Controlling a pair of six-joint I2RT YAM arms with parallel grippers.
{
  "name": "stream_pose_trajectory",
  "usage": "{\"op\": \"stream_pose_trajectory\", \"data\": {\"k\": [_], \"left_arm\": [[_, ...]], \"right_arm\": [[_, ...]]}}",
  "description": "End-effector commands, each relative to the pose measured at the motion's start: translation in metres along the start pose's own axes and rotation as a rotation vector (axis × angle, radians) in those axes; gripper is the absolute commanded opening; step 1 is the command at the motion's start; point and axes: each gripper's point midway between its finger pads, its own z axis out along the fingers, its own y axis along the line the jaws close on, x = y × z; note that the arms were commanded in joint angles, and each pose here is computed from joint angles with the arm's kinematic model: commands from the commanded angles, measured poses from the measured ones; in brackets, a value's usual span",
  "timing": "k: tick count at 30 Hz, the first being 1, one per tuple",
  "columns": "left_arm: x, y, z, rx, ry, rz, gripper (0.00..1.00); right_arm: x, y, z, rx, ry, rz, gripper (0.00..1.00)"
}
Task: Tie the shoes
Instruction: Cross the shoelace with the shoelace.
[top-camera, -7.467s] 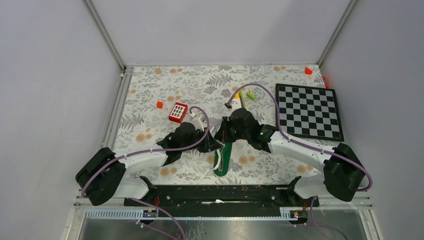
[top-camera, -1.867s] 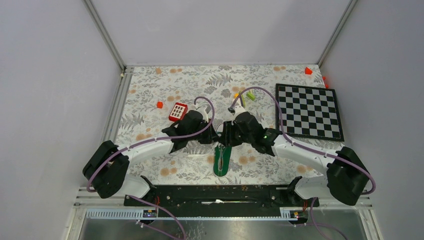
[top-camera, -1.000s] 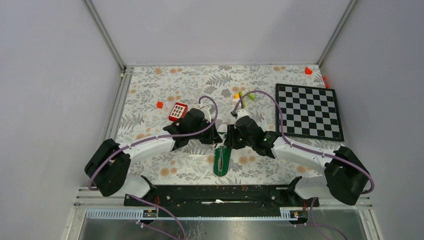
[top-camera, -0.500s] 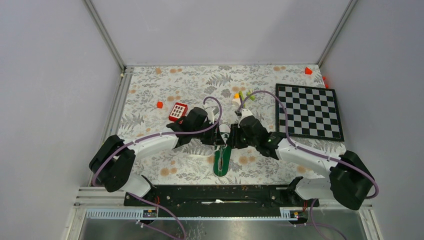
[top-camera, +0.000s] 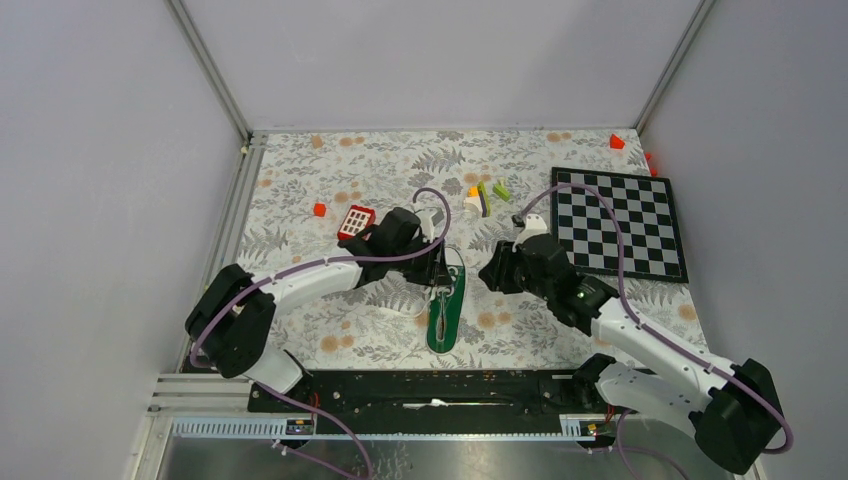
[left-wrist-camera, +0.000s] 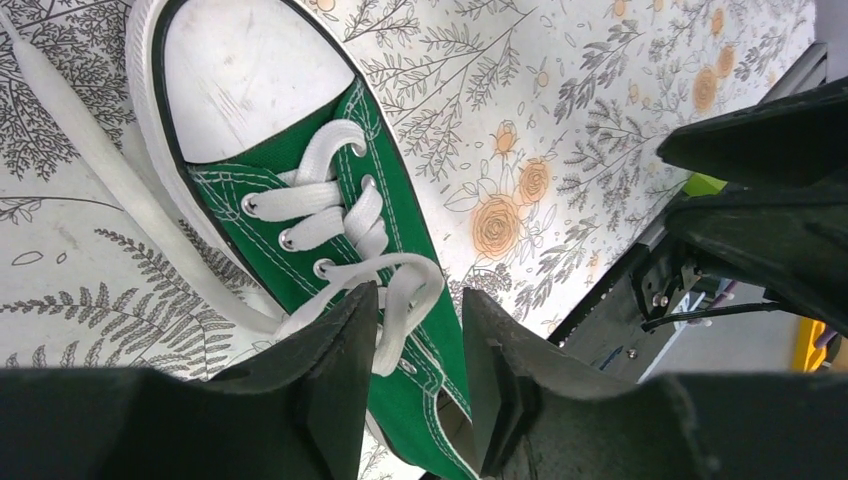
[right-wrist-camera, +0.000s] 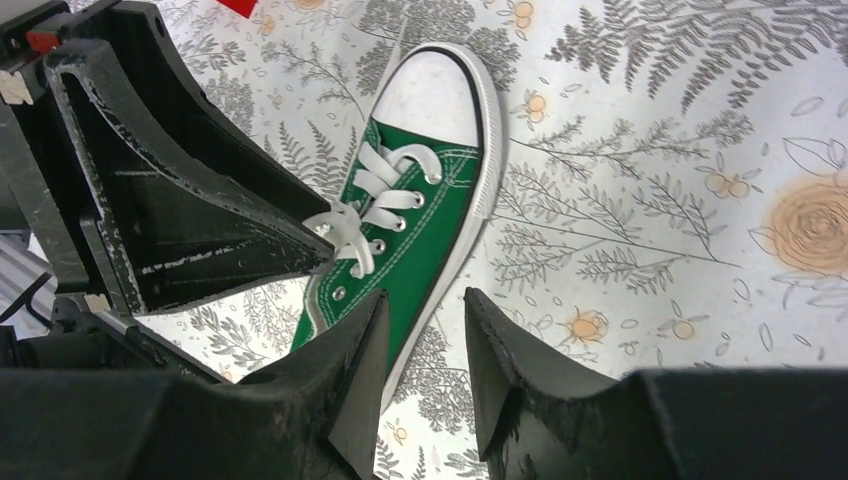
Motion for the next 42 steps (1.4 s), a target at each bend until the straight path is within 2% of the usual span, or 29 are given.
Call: {"op": "stream_pose_trajectory", "data": {"k": [1, 7, 13, 21, 25, 29, 36, 42], "left_arm": [[-0.019, -0.005, 0.003, -0.008, -0.02, 0.058, 0.4], [-0.017, -0.002, 0.005, -0.019, 0.0, 0.075, 0.4], [-0.015, -0.004, 0.006, 0.0, 0.01, 0.075, 0.34], [-0.014, -0.007, 0.006, 0.016, 0.009, 0.055, 0.01], [-0.012, -0.011, 0.0, 0.034, -0.003, 0.038, 0.0], [-0.008, -0.011, -0.003, 0.041, -0.011, -0.007, 0.0], [-0.001, 0.0, 0.0, 0.027, -0.009, -0.087, 0.0], [-0.001, 0.006, -0.004, 0.052, -0.03, -0.152, 0.0]], "right_arm": [[0.0, -0.015, -0.008, 0.046, -0.012, 0.01, 0.41], [0.001, -0.02, -0.01, 0.057, -0.019, 0.021, 0.41], [0.003, -0.024, -0.009, 0.068, -0.011, 0.028, 0.41], [0.005, -0.023, -0.011, 0.059, -0.001, 0.032, 0.41], [0.007, -0.016, -0.016, 0.018, 0.007, 0.038, 0.41], [0.015, 0.007, -0.019, -0.096, 0.041, 0.075, 0.41], [0.037, 0.056, -0.013, -0.194, 0.067, 0.077, 0.41], [0.034, 0.09, 0.008, -0.212, -0.009, 0.138, 0.42]]}}
